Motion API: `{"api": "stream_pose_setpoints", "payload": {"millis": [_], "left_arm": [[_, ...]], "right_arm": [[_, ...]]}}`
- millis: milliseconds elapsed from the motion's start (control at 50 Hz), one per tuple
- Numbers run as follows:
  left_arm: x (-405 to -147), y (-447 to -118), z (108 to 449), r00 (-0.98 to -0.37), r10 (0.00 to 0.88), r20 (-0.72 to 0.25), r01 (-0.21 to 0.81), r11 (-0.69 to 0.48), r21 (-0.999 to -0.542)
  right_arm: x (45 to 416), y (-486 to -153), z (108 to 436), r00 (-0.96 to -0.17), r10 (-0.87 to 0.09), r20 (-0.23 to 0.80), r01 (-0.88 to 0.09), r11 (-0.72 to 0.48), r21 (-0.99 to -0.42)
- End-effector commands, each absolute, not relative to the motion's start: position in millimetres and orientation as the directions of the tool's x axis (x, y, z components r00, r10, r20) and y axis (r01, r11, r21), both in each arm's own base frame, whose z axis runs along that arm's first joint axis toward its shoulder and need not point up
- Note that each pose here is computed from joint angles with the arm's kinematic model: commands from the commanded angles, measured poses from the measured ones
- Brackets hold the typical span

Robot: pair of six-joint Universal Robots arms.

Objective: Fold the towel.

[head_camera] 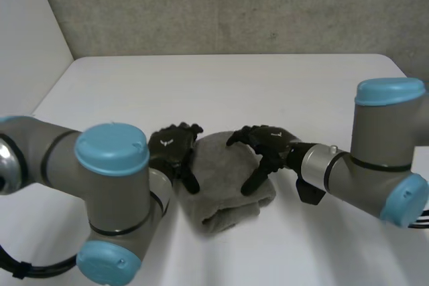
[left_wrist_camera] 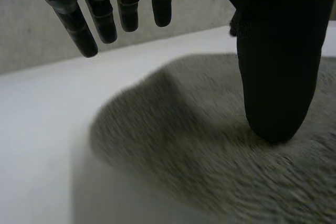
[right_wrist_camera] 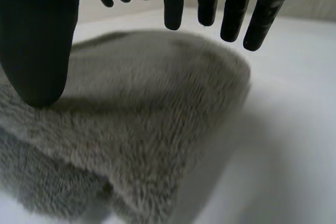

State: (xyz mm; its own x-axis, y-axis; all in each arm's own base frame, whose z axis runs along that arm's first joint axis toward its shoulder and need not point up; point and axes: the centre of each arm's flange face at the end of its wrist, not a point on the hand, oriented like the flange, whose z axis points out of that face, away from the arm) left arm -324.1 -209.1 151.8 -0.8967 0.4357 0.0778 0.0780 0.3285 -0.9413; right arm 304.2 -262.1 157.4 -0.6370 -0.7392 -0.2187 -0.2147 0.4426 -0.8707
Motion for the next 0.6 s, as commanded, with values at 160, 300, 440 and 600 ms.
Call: {"api": "stream_pose_setpoints", "payload": {"millis": [160,300,440,600], "left_arm": [[-326,-197,112,-0.905,0.422,0.055,0.134,0.406,-0.904],[-328,-202,146,-0.895,0.445,0.012,0.139,0.305,-0.942],[-323,-204,200,-0.890,0.454,-0.039,0.127,0.166,-0.978],[-284,-222,263,-0.921,0.351,-0.169,0.180,-0.002,-0.984]], "right_arm": [[312,-275,125,-0.569,-0.822,-0.023,-0.404,0.304,-0.863],[313,-275,164,-0.572,-0.819,0.047,-0.343,0.187,-0.921],[302,-283,222,-0.663,-0.745,0.073,-0.168,0.053,-0.984],[260,-295,282,-0.848,-0.516,0.122,-0.101,-0.069,-0.992]]}}
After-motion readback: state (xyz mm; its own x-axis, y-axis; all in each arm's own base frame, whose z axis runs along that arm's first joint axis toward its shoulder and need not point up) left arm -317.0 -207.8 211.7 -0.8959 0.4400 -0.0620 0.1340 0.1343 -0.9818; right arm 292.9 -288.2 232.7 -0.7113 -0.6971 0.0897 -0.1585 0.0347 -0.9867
